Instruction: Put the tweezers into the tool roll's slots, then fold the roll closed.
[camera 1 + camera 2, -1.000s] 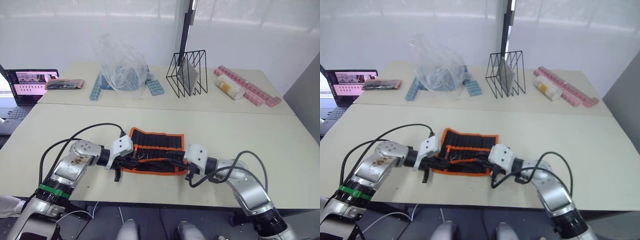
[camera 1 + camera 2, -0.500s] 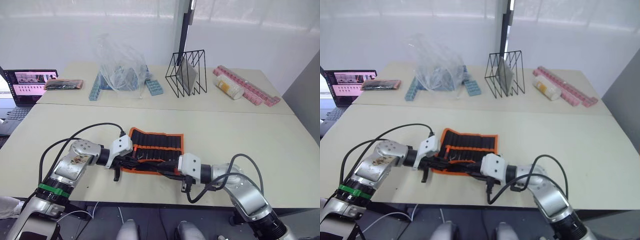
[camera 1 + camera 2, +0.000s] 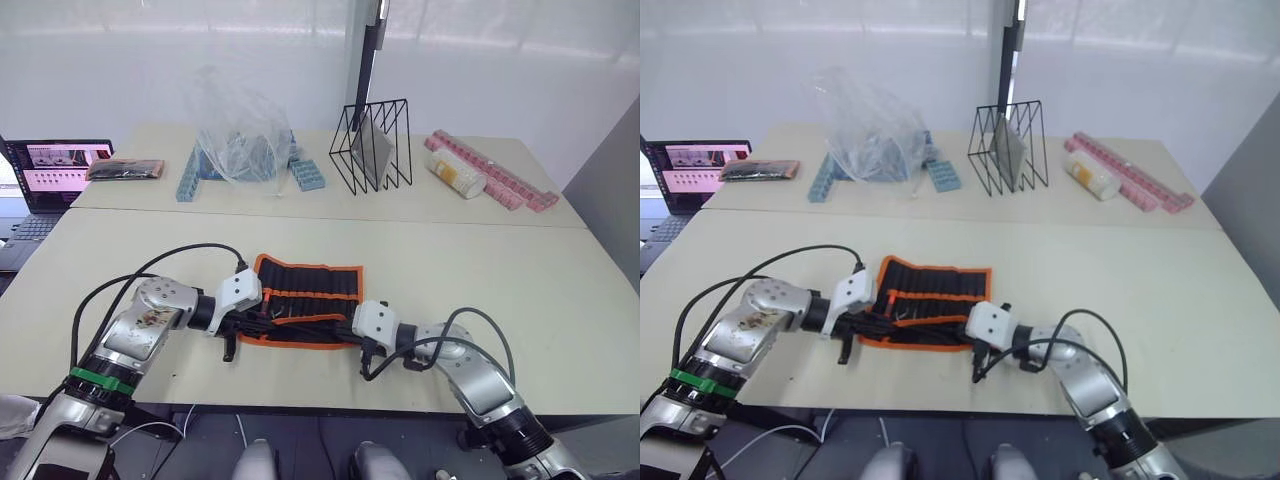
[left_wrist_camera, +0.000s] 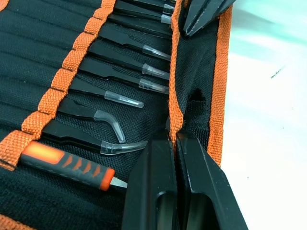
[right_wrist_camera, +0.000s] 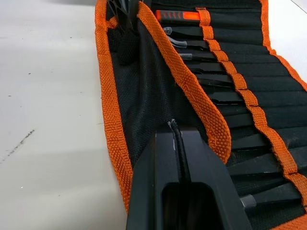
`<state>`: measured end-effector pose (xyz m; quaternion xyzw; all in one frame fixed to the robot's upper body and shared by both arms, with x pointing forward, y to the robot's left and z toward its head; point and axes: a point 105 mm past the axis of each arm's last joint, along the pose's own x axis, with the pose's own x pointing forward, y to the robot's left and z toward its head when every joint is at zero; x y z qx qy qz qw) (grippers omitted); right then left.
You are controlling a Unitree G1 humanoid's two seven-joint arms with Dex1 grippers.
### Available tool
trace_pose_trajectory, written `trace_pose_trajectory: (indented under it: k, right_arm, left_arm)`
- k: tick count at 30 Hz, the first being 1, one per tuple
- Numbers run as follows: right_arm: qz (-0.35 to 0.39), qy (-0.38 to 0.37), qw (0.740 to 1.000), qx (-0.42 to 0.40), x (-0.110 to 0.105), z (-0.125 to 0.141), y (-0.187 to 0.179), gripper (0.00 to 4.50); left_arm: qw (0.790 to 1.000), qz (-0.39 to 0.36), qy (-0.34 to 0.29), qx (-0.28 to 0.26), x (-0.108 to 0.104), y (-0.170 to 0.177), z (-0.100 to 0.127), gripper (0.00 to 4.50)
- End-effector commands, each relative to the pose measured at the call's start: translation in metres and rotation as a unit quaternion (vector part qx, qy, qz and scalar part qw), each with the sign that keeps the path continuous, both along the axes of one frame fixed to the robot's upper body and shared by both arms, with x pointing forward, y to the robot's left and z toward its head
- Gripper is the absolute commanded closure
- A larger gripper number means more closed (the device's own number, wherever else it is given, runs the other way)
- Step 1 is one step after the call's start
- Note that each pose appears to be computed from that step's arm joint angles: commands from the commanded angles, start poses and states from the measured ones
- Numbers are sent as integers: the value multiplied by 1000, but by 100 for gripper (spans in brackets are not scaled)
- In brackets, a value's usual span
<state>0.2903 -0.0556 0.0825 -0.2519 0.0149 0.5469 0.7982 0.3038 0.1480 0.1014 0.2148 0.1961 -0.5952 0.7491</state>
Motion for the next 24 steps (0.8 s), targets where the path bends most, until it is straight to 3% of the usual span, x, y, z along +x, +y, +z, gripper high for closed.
trace_pose_trajectory:
  k: [1,8,9,13,16,21,24]
  right_arm:
    - [-7,19,1000,-6,0,-9,-2,450]
    - [-7,34,999,-5,-2,-14,0,450]
    - [-7,34,999,-6,-1,-14,0,450]
    - [-4,36,999,-10,-2,-15,1,450]
    - [-3,38,999,-10,-3,-16,2,450]
    - [-1,42,999,-10,-4,-17,5,450]
    - [-3,42,999,-11,-4,-17,5,450]
  left_arm:
    - [999,11,-27,-17,2,7,20,364]
    - [998,-10,-49,-27,-6,18,43,123]
    - [998,-16,-45,-35,-9,18,49,105]
    - [995,-30,-40,-83,-12,5,65,105]
    - [993,-32,-26,-111,-13,-8,61,105]
    - [990,-35,-5,-137,-14,-28,46,252]
    - [991,-28,-2,-127,-14,-29,33,355]
